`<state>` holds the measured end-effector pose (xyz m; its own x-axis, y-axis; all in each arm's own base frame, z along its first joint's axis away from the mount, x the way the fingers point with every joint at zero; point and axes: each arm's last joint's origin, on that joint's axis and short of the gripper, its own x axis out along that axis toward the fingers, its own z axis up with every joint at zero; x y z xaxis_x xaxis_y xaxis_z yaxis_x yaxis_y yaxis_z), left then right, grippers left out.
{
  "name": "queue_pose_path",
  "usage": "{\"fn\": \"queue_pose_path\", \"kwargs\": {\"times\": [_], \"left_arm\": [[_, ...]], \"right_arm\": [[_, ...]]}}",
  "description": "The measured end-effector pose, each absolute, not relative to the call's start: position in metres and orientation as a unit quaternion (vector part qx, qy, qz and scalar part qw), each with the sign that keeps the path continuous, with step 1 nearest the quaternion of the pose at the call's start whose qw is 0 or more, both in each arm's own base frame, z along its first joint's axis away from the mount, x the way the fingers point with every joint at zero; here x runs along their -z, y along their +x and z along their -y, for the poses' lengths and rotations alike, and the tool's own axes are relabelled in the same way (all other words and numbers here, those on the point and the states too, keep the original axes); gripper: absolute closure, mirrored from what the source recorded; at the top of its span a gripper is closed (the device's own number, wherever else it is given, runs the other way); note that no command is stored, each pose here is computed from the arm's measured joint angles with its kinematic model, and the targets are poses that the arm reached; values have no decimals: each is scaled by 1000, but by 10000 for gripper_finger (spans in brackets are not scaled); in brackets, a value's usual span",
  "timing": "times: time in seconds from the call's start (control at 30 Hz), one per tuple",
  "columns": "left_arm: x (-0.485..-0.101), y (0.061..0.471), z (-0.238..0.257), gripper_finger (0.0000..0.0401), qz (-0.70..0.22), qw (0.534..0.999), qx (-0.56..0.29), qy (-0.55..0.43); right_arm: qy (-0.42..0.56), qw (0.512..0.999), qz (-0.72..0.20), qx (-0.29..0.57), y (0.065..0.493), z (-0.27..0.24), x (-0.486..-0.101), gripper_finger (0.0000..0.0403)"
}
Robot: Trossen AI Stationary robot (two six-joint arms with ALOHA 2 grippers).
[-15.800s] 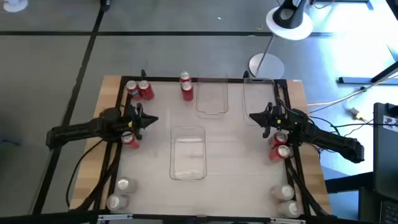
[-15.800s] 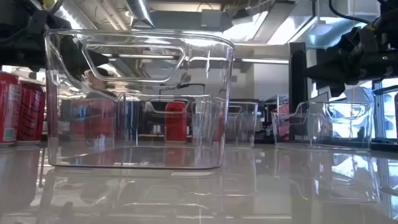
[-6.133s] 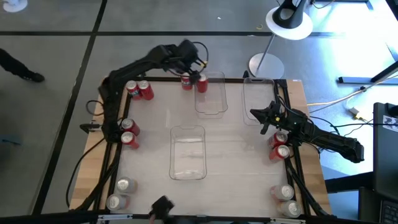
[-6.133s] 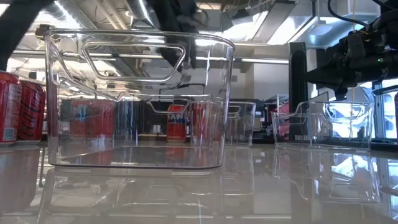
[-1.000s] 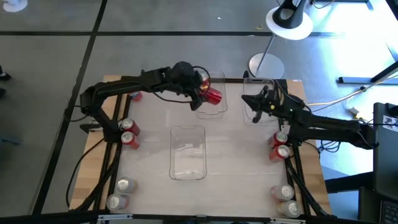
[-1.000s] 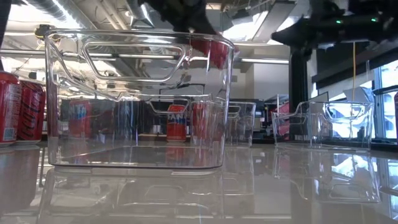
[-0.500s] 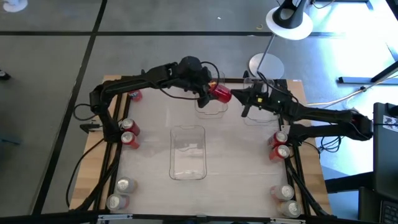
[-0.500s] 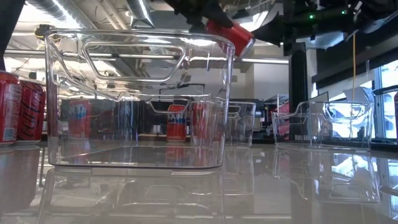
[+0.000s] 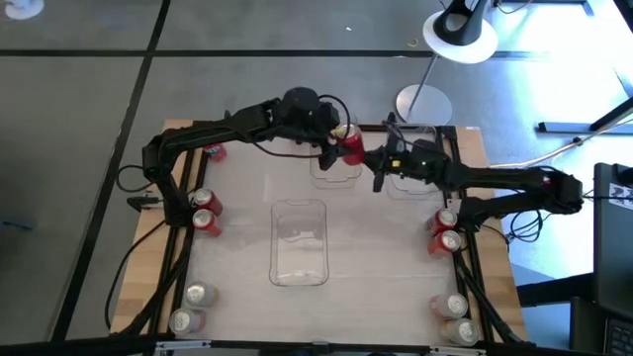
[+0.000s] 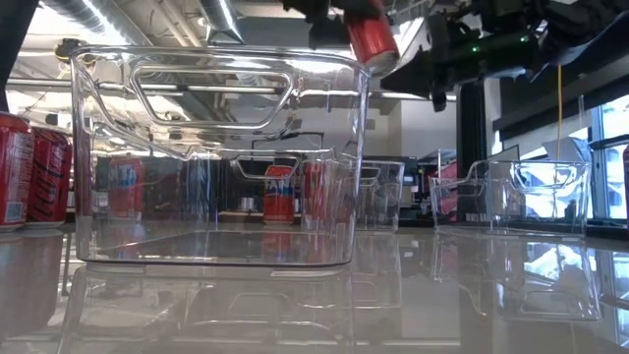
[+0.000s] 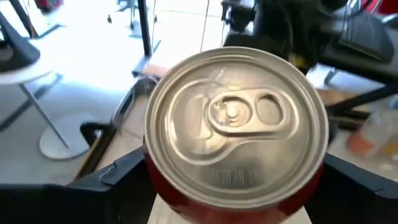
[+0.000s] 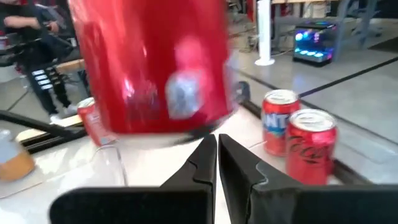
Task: Sort soda cans
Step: Put the top red-black soda can into the top left transparent bin
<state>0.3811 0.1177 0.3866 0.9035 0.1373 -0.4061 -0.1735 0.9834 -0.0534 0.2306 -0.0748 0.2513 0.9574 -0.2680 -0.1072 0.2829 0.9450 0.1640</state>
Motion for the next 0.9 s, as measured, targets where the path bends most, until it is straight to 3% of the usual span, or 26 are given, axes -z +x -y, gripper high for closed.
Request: {"fn": "queue_pose_path", "kwargs": {"times": [0.23,0.47,0.9], "left_arm": [[-383,379,-122,91,-222,969,-98,-45],[-372,376,-143,91,-250,953,-161,-49],[-290,419,-181,91,-308,916,-252,-57]], "right_arm": [[86,983,-62,149,230,76,-247,384],[57,973,-81,209,206,71,-260,384],[45,962,-92,253,172,63,-274,384]]}}
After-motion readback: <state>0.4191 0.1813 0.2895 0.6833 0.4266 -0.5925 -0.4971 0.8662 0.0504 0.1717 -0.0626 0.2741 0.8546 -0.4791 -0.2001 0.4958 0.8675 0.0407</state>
